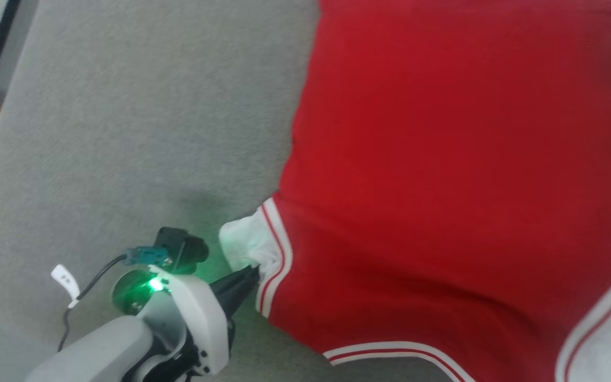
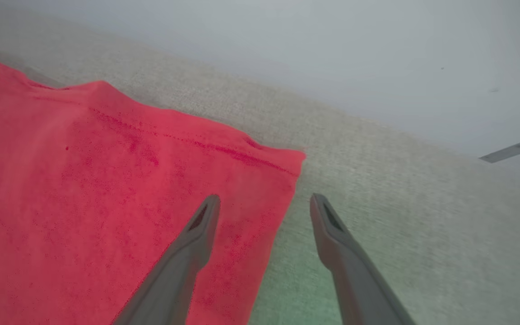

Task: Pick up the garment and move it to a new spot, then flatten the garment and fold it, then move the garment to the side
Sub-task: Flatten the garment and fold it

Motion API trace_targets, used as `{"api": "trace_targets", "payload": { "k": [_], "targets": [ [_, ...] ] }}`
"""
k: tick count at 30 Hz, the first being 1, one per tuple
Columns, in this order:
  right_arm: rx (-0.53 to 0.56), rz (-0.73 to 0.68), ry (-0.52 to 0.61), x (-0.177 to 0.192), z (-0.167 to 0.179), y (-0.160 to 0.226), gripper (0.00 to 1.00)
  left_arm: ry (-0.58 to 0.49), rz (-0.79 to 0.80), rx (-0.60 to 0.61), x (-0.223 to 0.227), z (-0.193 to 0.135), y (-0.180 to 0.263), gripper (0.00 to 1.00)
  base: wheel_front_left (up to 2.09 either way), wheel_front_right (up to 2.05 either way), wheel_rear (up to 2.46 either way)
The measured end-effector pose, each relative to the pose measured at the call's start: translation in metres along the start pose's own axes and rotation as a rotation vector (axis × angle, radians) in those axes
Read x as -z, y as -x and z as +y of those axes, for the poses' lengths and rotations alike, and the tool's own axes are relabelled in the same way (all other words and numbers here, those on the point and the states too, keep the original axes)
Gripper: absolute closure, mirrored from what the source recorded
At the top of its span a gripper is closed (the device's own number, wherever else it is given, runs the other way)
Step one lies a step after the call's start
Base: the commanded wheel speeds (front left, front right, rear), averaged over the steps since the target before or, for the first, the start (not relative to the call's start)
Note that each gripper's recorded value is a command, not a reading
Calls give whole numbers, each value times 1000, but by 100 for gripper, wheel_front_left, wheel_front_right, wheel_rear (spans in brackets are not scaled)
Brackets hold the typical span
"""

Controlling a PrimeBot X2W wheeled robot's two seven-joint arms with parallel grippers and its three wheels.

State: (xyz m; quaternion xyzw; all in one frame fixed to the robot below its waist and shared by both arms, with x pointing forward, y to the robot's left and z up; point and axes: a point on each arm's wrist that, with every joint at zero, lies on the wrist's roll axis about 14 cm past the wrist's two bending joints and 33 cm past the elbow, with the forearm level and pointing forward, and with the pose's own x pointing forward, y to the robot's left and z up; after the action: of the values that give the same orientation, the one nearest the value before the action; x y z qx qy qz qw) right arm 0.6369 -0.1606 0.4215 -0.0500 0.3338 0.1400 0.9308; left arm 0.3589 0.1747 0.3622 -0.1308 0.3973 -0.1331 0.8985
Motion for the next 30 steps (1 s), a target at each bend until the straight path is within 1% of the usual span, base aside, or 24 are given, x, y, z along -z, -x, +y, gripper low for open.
{"api": "trace_targets", "payload": {
  "k": [5,9,11,14,17,20,25,27,30],
  "targets": [
    [17,203,-58,33,2,-30,0,25,-3,-4,3,3,-2,100,0,0,0],
    [0,348,-125,49,10,-39,0,40,-2,-12,6,7,-3,100,0,0,0],
    [-11,388,-125,52,15,-40,100,44,-1,-15,7,9,-3,100,0,0,0],
    [-19,408,-122,53,18,-38,100,47,-5,-13,7,9,-5,100,0,0,0],
    [-18,397,-89,51,17,-33,100,39,-8,-4,6,9,-6,100,0,0,0],
    [-41,396,-95,50,20,-24,100,33,-6,-2,4,11,-7,100,0,0,0],
    [-96,395,-69,56,28,0,100,9,-10,-4,-4,12,-9,100,0,0,0],
    [-114,381,-39,59,31,13,100,-18,-9,5,-8,11,-10,100,0,0,0],
    [-140,368,-30,69,30,35,100,-57,-21,7,-20,12,-14,100,0,0,0]
  ]
}}
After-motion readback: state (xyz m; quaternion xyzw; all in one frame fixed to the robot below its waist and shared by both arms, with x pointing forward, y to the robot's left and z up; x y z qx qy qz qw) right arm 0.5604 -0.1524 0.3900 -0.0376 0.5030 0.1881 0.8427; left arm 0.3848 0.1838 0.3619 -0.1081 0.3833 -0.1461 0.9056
